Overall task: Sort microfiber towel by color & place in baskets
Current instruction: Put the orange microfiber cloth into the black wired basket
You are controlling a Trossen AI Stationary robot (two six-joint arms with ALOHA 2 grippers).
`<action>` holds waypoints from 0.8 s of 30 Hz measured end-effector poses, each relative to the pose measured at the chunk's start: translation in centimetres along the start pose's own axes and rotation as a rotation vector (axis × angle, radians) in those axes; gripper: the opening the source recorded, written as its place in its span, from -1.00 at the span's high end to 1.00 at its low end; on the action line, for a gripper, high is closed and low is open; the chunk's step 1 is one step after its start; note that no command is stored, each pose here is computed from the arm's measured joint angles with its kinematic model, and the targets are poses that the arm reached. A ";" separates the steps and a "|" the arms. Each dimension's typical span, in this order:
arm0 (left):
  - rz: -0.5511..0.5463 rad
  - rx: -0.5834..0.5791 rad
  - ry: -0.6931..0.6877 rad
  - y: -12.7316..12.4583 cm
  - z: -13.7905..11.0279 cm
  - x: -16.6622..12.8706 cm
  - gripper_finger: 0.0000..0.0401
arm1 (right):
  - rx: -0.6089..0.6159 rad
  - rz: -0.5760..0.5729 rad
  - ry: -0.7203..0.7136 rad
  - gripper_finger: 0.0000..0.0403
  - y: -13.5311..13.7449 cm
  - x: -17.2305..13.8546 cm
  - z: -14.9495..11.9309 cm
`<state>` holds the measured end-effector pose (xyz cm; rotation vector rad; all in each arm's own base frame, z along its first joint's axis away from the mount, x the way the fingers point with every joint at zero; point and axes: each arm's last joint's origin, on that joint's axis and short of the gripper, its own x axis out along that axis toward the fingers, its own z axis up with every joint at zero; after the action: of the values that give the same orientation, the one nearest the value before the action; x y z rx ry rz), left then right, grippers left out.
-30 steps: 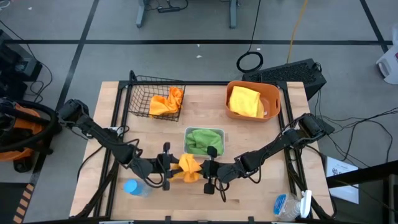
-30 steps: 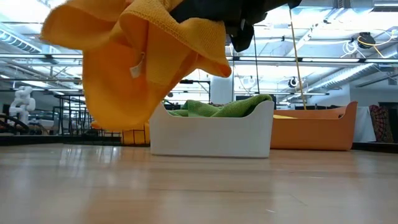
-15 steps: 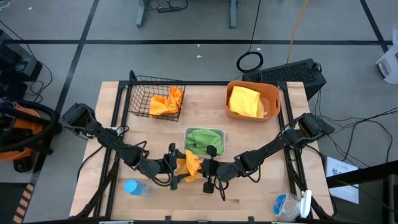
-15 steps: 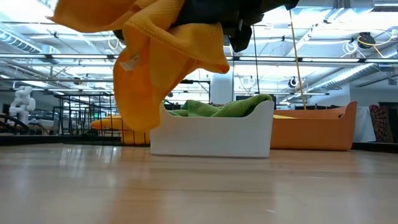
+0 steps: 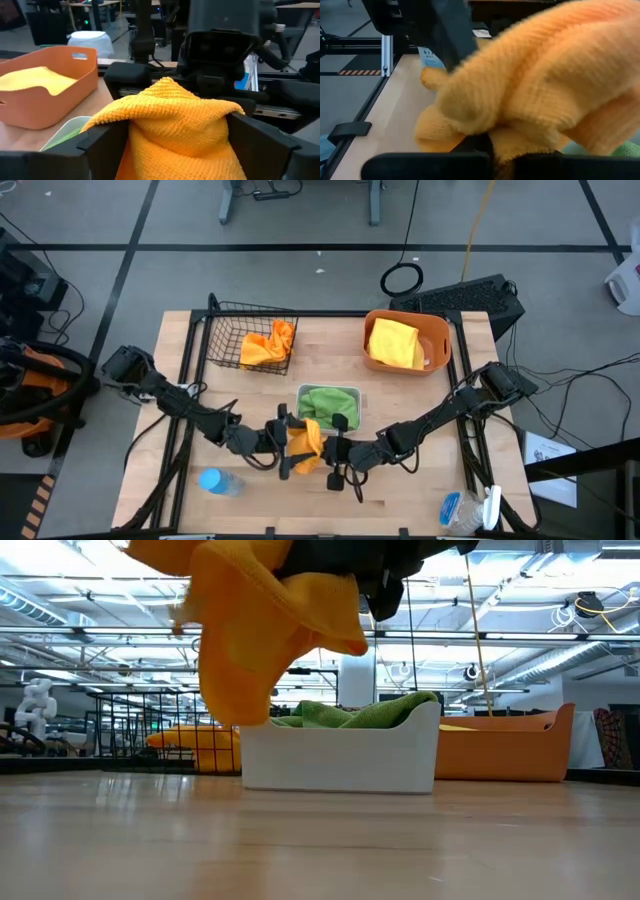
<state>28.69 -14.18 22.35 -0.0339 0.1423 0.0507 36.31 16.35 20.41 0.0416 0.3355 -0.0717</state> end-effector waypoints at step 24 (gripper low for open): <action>-0.152 0.106 0.021 0.6 1.0 -0.4 0.88 | 0.047 0.009 -0.004 0.51 0.7 -0.4 -0.1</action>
<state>28.36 -13.52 23.35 0.0611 0.1627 -0.1086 35.95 17.12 20.44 0.0898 0.3295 -0.0708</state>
